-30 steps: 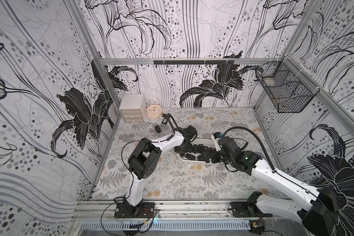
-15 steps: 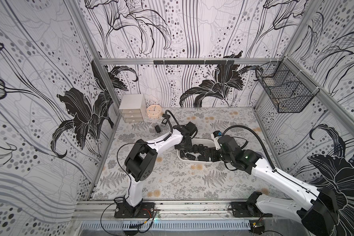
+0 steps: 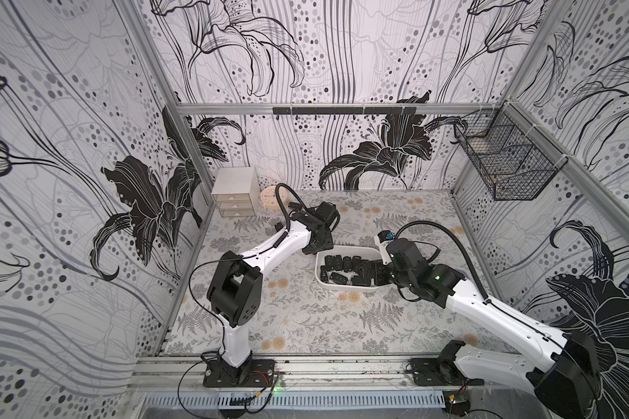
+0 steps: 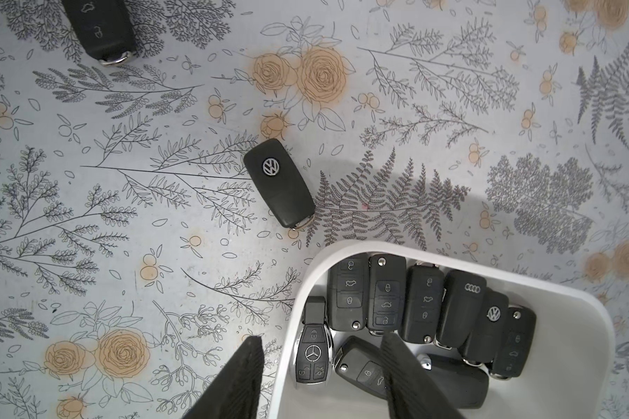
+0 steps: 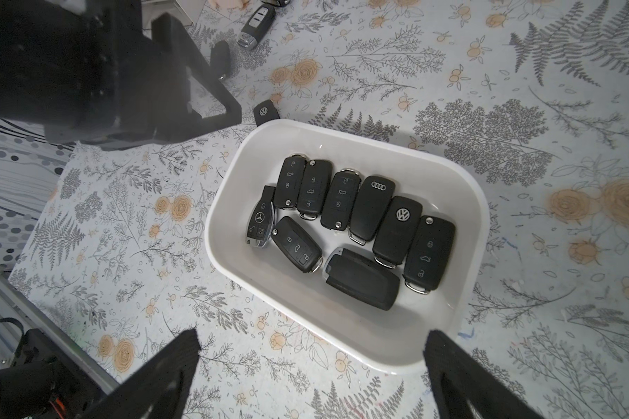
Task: Place the car key into the storage box
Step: Pick up the car key from the center of the board, then place the car key in the storage box.
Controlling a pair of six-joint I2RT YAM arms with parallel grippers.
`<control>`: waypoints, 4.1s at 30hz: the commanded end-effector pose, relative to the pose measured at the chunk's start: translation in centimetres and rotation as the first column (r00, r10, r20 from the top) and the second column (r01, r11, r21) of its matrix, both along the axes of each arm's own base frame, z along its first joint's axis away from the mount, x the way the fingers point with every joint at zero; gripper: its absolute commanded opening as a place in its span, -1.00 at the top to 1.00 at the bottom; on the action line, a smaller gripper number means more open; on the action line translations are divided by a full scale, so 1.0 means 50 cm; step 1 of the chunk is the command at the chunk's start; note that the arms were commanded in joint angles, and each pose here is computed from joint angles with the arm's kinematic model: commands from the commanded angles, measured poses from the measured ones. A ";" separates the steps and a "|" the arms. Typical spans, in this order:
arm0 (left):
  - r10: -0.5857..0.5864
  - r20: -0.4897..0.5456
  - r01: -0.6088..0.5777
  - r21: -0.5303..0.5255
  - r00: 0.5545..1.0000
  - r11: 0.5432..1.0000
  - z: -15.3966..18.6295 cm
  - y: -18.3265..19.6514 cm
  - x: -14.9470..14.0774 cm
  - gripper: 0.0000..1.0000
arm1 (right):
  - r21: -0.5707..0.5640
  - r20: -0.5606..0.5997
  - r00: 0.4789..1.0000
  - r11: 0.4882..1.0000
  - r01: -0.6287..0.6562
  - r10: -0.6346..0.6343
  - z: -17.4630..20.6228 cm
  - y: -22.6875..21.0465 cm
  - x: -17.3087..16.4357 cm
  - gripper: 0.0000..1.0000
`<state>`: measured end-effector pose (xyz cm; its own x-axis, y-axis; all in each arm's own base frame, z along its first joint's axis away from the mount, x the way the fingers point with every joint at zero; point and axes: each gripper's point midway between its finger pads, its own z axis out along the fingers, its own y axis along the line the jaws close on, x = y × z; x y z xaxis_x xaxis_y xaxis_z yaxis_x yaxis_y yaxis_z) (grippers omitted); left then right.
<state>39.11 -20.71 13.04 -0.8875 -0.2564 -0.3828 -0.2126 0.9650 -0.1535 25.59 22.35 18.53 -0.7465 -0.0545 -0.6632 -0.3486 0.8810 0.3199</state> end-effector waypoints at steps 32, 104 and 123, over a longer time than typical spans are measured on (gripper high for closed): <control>0.363 0.036 -0.365 0.111 0.931 0.924 -0.139 0.322 0.247 -0.68 | 0.050 0.102 0.994 0.997 -0.055 0.050 0.110 0.101 0.097 -1.00; -0.069 0.009 0.069 0.030 0.998 0.997 -0.035 -0.088 -0.043 0.47 | 0.105 0.033 0.999 0.994 0.022 -0.025 0.051 -0.011 -0.022 -1.00; -0.132 -0.082 0.142 0.133 0.988 0.981 -0.151 -0.088 -0.022 0.47 | 0.112 0.025 0.999 0.993 0.034 -0.037 0.046 -0.023 -0.033 -1.00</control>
<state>36.54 -24.96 4.70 -0.9504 -0.0857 -0.2990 -0.0910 0.9958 0.0036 24.15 21.73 21.20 -0.7212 0.0376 -0.6917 -0.3496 0.8423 0.4103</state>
